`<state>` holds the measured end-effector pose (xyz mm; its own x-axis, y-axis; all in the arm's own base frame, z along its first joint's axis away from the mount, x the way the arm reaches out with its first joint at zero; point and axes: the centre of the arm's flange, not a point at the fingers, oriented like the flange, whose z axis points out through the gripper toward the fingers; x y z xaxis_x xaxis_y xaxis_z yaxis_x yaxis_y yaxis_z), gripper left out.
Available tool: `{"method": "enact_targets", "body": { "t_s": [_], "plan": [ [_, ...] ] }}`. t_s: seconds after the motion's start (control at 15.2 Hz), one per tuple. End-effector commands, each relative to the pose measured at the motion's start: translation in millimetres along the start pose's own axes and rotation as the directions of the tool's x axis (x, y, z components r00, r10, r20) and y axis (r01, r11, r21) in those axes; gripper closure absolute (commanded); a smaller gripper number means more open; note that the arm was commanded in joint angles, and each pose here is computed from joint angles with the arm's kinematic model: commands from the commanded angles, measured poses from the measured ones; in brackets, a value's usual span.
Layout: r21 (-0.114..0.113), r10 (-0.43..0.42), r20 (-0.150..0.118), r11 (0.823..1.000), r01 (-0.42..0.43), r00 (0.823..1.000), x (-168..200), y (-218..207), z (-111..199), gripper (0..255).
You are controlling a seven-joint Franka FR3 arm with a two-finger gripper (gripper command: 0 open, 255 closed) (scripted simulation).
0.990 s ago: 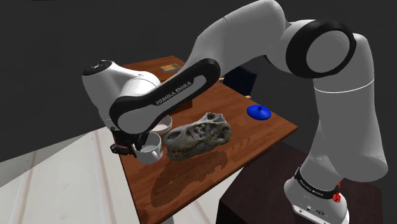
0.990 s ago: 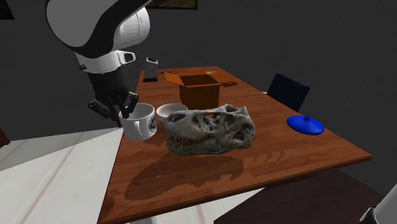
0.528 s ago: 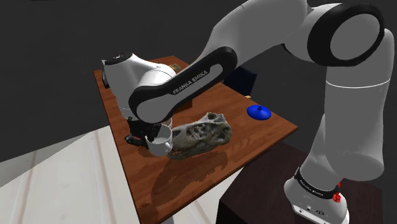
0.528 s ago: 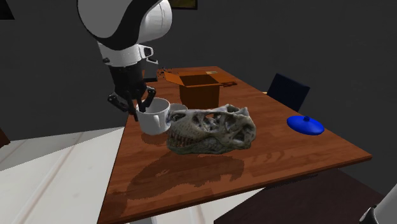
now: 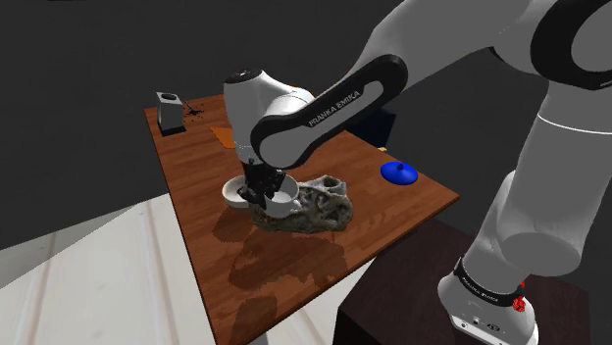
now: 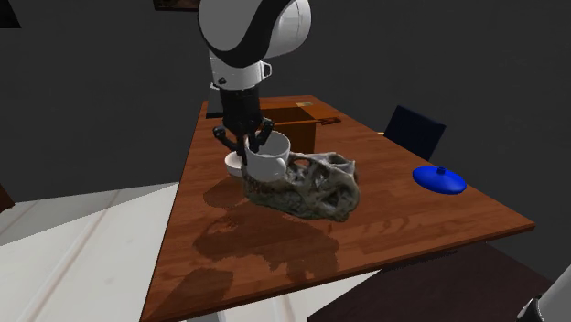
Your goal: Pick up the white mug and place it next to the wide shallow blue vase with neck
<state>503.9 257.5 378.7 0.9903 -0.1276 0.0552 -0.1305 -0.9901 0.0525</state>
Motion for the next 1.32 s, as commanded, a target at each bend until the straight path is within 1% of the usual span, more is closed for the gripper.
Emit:
{"method": "enact_targets", "body": {
  "t_s": [0.0,1.25],
  "plan": [
    [-0.001,0.001,0.002,1.000,-0.001,1.000,-3.9,26.4,2.9,255],
    [-0.001,0.001,0.002,1.000,-0.001,1.000,-22.7,276.2,14.1,255]
  ]
}}
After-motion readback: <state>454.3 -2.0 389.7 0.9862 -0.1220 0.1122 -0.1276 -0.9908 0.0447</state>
